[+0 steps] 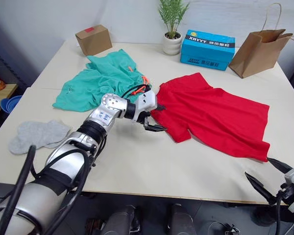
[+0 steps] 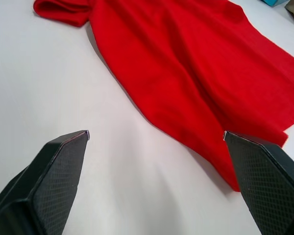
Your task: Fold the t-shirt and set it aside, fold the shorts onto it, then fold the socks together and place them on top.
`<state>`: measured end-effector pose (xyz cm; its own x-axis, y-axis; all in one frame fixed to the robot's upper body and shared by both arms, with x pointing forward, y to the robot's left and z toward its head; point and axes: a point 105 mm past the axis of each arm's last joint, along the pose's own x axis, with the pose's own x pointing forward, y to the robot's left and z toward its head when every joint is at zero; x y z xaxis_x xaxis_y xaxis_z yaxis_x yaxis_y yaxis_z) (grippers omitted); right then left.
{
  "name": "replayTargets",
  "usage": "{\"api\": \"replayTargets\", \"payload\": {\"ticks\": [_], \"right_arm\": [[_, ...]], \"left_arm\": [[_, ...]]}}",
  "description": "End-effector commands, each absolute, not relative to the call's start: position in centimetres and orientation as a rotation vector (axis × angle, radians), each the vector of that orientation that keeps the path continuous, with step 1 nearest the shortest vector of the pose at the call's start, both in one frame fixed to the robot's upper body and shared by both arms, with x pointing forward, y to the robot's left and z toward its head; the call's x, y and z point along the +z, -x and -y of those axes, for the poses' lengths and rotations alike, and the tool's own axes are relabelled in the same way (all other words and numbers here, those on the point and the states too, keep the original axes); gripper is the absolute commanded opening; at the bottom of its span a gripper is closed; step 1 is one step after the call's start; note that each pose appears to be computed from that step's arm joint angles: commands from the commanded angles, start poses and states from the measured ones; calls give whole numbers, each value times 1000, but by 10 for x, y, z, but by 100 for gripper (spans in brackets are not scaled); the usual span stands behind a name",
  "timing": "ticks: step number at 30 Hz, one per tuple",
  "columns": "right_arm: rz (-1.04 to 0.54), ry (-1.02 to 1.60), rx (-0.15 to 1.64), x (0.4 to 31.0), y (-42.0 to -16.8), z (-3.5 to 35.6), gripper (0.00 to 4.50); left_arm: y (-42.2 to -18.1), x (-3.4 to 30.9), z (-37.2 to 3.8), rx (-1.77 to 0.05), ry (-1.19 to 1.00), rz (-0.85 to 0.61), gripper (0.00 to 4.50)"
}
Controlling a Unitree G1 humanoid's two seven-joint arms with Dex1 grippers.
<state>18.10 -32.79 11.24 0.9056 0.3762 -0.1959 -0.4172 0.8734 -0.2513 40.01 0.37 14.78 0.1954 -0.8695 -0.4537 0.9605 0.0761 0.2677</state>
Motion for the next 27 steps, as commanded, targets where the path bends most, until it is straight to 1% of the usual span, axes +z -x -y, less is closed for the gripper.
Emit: {"api": "replayTargets", "payload": {"ticks": [1,2,6,12,15,16,19,21,22,27], "right_arm": [[-130,282,420,124,-175,324,450],[-138,279,426,124,-173,322,450],[-168,249,444,125,-165,316,450],[-171,231,466,134,-163,303,450],[-188,213,481,133,-162,298,450],[-192,215,489,133,-162,296,450],[-188,217,498,135,-163,291,450],[-173,218,504,138,-166,286,450],[-167,218,508,139,-168,284,450],[-154,216,524,140,-175,274,450]], "left_arm": [[-407,156,6,-1333,-619,-154,448],[-409,156,9,-1308,-610,-148,448],[-402,145,16,-1348,-578,-205,448],[-402,136,18,-1326,-557,-273,448],[-404,138,18,-1301,-499,-291,388],[-403,137,17,-1312,-494,-306,361],[-398,128,12,-1350,-516,-363,268],[-401,125,10,-1320,-556,-332,199],[-403,123,9,-1303,-568,-319,172],[-403,118,0,-1303,-548,-308,16]]}}
